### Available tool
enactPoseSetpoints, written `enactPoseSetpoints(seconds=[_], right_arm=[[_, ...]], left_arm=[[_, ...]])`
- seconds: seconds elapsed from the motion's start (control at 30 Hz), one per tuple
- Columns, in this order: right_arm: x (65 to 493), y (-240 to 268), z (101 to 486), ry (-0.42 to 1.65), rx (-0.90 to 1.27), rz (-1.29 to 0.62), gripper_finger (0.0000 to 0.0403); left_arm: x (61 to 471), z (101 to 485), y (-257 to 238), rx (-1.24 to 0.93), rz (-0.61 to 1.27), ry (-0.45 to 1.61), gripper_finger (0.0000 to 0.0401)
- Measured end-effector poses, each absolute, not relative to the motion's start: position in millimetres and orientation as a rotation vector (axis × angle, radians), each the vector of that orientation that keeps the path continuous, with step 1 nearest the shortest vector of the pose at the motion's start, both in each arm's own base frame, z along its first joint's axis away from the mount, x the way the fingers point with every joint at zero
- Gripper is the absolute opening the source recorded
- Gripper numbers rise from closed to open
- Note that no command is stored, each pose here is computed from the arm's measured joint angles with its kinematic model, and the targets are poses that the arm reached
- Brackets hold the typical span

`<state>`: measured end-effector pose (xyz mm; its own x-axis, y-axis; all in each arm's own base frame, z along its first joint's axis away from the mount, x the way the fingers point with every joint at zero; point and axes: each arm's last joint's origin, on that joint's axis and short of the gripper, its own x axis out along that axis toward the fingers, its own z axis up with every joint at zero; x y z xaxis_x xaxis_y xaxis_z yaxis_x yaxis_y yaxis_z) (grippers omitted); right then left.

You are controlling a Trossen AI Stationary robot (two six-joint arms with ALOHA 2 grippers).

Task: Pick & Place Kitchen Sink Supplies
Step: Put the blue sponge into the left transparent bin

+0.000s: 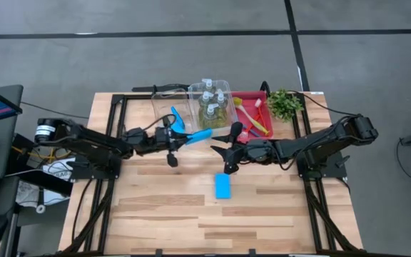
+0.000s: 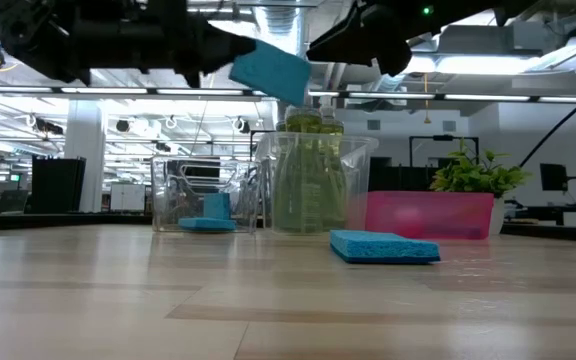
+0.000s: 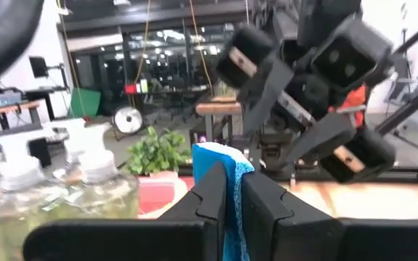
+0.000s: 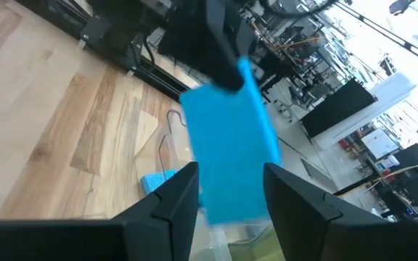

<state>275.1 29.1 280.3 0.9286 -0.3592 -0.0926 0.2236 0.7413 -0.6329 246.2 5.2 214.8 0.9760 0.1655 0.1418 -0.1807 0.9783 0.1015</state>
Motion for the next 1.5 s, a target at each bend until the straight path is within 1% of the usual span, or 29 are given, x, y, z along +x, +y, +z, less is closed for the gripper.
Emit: enactPoseSetpoints(seconds=[0.23,0.4,0.53,0.63,0.73,0.93,1.03,1.5], right_arm=[[275,29,280,0.218,-0.664,-0.322,0.0152],[275,29,281,0.210,-0.651,-0.324,0.0152],[275,29,281,0.207,-0.649,-0.324,0.0149],[275,29,281,0.206,-0.647,-0.323,0.0149],[275,29,281,0.206,-0.647,-0.323,0.0151],[275,29,281,0.206,-0.646,-0.323,0.0153],[275,29,281,0.207,-0.646,-0.322,0.0150],[275,29,281,0.206,-0.646,-0.322,0.0153]], left_arm=[[202,220,5,0.107,0.186,-0.208,0.0030],[174,216,8,0.088,0.290,-0.255,0.0030],[161,211,10,0.065,0.360,-0.271,0.0030],[158,209,11,0.056,0.408,-0.265,0.0030],[159,207,14,0.046,0.495,-0.245,0.0030],[158,199,21,-0.024,0.779,-0.196,0.0030],[158,196,23,-0.063,0.873,-0.189,0.0034],[159,195,23,-0.076,0.887,-0.187,0.0081]])
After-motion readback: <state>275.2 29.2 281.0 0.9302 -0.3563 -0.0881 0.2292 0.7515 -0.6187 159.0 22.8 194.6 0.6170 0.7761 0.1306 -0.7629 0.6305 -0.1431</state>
